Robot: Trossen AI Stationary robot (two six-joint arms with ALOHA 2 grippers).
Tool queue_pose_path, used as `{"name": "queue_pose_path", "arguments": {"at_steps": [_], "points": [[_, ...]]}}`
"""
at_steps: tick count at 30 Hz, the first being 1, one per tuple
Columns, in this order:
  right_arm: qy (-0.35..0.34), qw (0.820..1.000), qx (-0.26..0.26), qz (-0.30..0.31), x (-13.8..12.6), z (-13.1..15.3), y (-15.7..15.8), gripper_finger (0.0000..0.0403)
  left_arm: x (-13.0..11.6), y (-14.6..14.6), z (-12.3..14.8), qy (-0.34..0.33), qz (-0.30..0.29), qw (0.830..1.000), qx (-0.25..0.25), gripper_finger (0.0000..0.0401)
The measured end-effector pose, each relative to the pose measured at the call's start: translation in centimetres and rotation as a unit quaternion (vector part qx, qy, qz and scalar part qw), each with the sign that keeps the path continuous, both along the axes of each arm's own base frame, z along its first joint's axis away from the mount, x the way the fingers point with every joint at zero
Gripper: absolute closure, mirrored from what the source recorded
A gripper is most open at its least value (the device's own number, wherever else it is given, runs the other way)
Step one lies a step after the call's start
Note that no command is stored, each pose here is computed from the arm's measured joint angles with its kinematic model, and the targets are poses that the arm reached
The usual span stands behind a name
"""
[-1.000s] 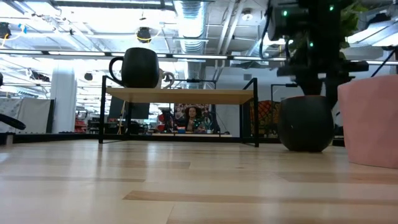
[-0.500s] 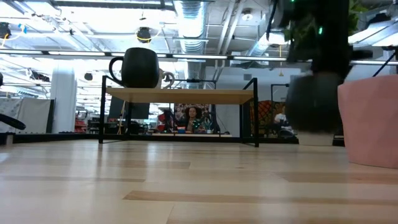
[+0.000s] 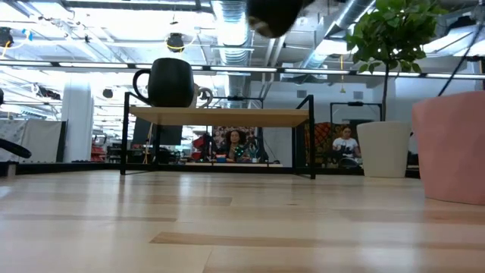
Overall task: Place coffee mugs
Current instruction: Put the black and orange cup on the shelf
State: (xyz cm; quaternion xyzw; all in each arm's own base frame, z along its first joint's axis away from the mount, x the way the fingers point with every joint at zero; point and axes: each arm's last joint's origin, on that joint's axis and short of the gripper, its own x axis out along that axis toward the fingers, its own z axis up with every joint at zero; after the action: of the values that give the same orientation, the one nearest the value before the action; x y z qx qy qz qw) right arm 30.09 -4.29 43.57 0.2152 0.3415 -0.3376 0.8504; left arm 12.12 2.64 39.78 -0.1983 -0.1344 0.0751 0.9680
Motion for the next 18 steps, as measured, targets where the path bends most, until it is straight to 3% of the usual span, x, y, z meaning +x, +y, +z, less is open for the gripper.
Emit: {"name": "queue_pose_path", "arguments": {"at_steps": [6,11,18], "points": [[0.007,0.998,-0.035,-0.042,5.1,-0.5,-6.9,0.0361,0.0,0.0,0.0,-0.001,0.0,1.0,0.0,0.023],[0.012,0.995,-0.022,-0.092,7.5,-3.4,-12.2,0.0361,0.0,0.0,0.1,-0.006,-0.003,1.0,-0.011,0.023],[0.022,0.993,0.03,-0.116,9.0,-6.7,-14.9,0.0361,0.0,0.0,0.1,-0.006,-0.003,1.0,-0.012,0.023]]}}
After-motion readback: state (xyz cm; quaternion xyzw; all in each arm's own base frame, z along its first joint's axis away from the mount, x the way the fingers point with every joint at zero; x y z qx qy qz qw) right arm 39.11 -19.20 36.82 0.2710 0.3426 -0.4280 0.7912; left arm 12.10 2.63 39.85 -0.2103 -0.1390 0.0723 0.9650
